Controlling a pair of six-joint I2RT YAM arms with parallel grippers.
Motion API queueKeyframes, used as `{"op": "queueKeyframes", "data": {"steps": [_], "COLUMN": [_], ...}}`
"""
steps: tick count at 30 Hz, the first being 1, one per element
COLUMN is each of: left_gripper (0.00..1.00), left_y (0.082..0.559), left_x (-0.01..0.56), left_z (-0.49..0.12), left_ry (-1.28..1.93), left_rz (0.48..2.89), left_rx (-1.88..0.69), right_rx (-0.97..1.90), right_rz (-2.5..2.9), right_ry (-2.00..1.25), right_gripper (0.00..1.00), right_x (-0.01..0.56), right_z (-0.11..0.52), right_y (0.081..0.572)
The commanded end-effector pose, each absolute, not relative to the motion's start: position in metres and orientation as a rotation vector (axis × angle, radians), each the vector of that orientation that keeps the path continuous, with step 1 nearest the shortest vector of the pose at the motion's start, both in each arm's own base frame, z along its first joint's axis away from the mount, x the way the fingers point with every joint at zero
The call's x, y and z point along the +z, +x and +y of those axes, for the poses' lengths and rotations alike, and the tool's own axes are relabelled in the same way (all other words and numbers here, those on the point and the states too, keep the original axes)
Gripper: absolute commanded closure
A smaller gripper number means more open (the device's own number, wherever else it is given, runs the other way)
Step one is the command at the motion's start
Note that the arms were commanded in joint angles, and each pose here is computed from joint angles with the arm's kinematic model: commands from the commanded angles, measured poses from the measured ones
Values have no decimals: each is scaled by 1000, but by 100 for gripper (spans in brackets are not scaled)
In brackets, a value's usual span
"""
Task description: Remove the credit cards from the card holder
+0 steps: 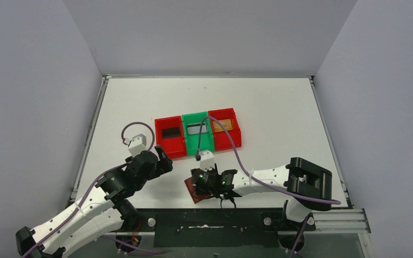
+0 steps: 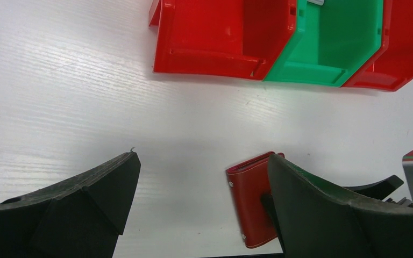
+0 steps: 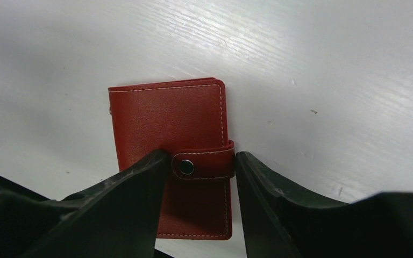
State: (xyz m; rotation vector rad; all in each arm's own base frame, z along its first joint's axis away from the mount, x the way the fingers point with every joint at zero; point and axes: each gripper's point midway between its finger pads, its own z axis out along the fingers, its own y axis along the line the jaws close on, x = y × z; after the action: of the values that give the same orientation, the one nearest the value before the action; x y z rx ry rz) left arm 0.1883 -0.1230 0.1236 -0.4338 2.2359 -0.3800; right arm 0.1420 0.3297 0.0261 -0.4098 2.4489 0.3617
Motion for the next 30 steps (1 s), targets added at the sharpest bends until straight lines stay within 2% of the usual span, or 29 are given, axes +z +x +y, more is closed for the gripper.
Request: {"op": "queueKeyframes", "data": {"steps": [1,7,11,13,15,19,21,28,30], "left_gripper": [11,16,21,24,28,35,36,37,37], "left_y": [193,186,182,181,181,180,180,177,176], "left_x": [127,108,93,86,78,66,61,48,44], "left_z": [-137,-154,-176,-184,-191,-209,-216,-230,-230], "left_ry": [-445,-416,-351,-330,-317,-296,-309,-338,-337], "left_rz": [2219,2271,2326,2359,2387,2417,2420,2439,2456], "left_rx": [-476,-565,-651,-672,-682,-753,-802,-881,-870], "right_rx": [269,340,482,573,634,637,626,476,426], "right_rz": [2456,2441,2437,2438,2430,2426,2421,2425,2427], "right_ry": [-325,-224,-118,-67,-51,-65,-82,-113,-117], "right_gripper": [61,83,86,78,76,65,63,45,44], "right_x": [24,30,38,41,45,49,53,59,59], "right_z": [323,322,327,332,334,330,330,319,314], "right_y": [149,151,154,155,156,158,159,162,163]}}
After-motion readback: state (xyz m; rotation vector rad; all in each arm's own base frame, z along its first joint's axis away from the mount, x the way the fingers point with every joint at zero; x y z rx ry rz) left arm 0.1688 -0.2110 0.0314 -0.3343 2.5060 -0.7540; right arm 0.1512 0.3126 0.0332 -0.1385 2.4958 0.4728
